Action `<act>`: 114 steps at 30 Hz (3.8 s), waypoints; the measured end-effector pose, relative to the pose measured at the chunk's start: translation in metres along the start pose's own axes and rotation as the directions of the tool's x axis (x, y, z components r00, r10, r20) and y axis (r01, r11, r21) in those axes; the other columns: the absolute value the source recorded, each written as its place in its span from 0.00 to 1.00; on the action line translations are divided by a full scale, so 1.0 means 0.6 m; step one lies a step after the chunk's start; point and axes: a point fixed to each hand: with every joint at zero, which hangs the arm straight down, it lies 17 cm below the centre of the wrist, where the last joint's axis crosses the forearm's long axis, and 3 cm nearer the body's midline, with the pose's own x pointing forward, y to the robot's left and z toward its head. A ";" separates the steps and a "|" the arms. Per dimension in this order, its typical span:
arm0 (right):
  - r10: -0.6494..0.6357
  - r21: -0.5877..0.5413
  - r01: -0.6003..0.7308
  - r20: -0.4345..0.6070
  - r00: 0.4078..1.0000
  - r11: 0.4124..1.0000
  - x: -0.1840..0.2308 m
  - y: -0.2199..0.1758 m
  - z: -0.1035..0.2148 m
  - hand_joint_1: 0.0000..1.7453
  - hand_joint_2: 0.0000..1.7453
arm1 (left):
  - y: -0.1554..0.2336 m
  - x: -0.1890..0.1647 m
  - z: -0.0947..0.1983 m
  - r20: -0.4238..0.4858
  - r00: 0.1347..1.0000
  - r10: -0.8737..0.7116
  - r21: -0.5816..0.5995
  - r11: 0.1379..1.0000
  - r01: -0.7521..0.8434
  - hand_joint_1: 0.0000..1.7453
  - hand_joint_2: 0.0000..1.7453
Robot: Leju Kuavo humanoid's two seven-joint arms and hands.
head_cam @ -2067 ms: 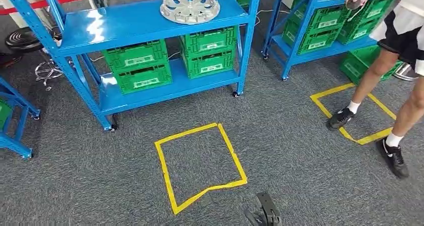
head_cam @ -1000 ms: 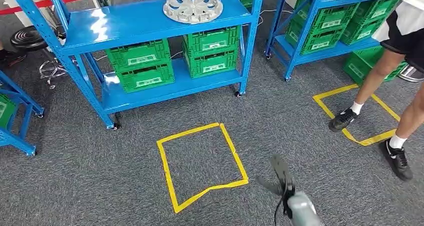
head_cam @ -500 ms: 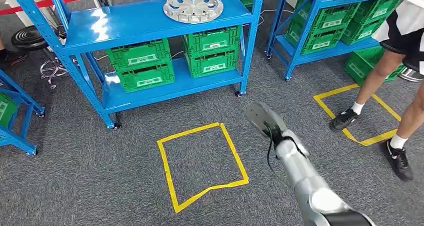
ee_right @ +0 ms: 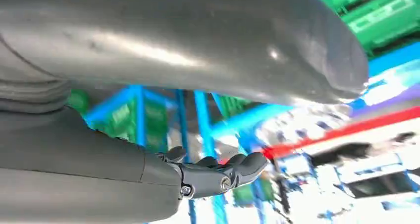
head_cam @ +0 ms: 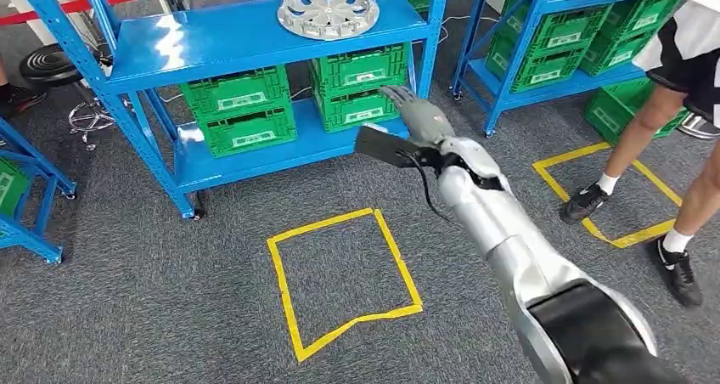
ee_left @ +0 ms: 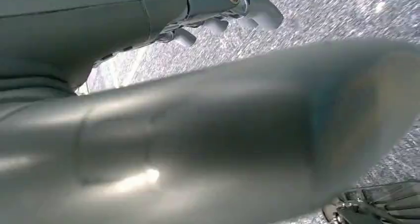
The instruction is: Take the parts from the cabinet and place them on the table.
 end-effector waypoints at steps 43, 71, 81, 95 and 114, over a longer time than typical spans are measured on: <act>0.176 0.016 -0.177 0.035 0.984 0.984 0.050 -0.024 -0.033 0.00 0.00 | 0.006 0.032 0.002 0.022 1.000 -0.012 0.018 1.000 0.012 0.00 0.00; 0.181 0.038 -0.182 0.018 0.983 0.983 0.032 -0.009 -0.031 0.00 0.00 | 0.006 0.044 0.003 0.050 0.999 -0.016 0.020 1.000 0.015 0.00 0.00; 0.195 0.040 -0.195 0.025 0.981 0.980 0.038 0.000 -0.030 0.00 0.00 | 0.003 0.042 0.004 0.046 0.999 -0.016 0.018 1.000 0.015 0.00 0.00; 0.205 0.075 -0.205 0.006 0.979 0.976 0.021 0.033 -0.015 0.00 0.00 | -0.001 0.045 0.005 0.048 0.998 -0.033 0.015 0.999 0.032 0.00 0.00; 0.212 0.096 -0.210 -0.002 0.977 0.973 0.007 0.057 -0.001 0.00 0.00 | -0.004 0.040 0.005 0.043 0.998 -0.042 0.014 0.999 0.042 0.00 0.00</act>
